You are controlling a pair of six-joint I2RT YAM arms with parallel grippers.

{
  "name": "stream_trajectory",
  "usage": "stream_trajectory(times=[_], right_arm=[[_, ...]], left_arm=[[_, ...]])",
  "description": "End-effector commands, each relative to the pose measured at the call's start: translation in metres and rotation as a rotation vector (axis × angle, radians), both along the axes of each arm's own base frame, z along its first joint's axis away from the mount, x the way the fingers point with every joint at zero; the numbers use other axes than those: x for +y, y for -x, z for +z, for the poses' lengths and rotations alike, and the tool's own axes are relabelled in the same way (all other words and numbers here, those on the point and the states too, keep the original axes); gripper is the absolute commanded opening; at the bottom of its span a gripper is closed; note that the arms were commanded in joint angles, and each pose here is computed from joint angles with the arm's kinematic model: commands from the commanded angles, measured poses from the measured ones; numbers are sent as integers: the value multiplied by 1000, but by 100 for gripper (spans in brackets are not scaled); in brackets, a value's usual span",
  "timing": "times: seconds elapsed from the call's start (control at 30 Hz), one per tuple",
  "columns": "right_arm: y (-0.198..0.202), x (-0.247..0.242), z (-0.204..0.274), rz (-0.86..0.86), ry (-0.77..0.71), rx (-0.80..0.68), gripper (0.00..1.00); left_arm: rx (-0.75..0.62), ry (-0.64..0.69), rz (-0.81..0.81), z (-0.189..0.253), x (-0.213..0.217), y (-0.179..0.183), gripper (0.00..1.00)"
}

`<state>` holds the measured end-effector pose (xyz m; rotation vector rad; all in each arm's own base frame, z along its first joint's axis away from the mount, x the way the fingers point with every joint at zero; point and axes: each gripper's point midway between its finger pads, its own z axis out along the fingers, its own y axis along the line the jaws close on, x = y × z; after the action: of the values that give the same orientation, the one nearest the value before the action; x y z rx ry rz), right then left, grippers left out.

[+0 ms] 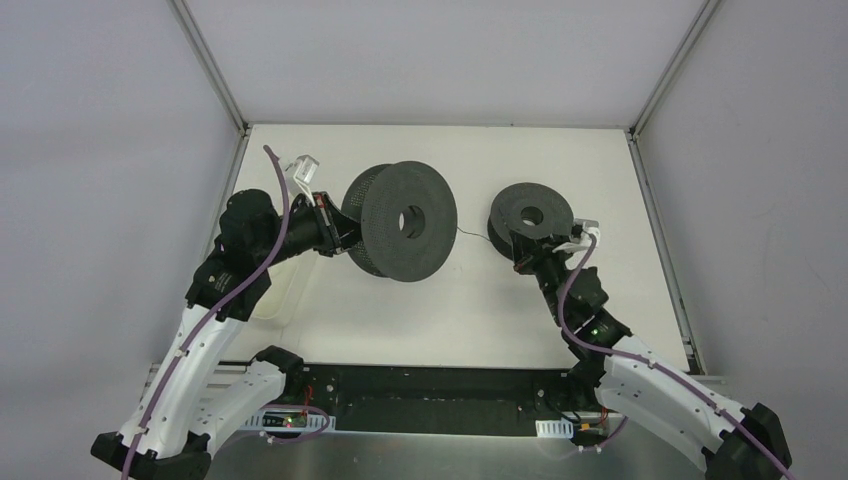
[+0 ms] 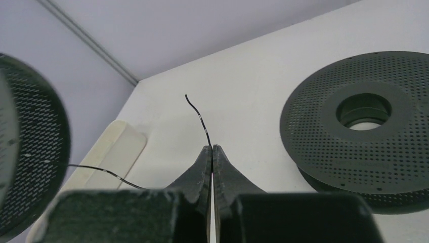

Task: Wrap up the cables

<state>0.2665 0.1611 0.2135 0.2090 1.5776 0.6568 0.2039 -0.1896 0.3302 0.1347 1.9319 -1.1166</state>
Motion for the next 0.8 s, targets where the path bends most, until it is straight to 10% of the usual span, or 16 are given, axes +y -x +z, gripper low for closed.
stream_trajectory(times=[0.0,0.47,0.77], right_arm=[[27,27,39,219,-40,-163,0],[93,77,68,481,147,-377,0],[134,131,87,570,356,-457,0]], left_arm=[[7,162,102,25,2,-15,0],[162,273,255,6,12,-33,0],[155,117,343,-21,30,-42,0]])
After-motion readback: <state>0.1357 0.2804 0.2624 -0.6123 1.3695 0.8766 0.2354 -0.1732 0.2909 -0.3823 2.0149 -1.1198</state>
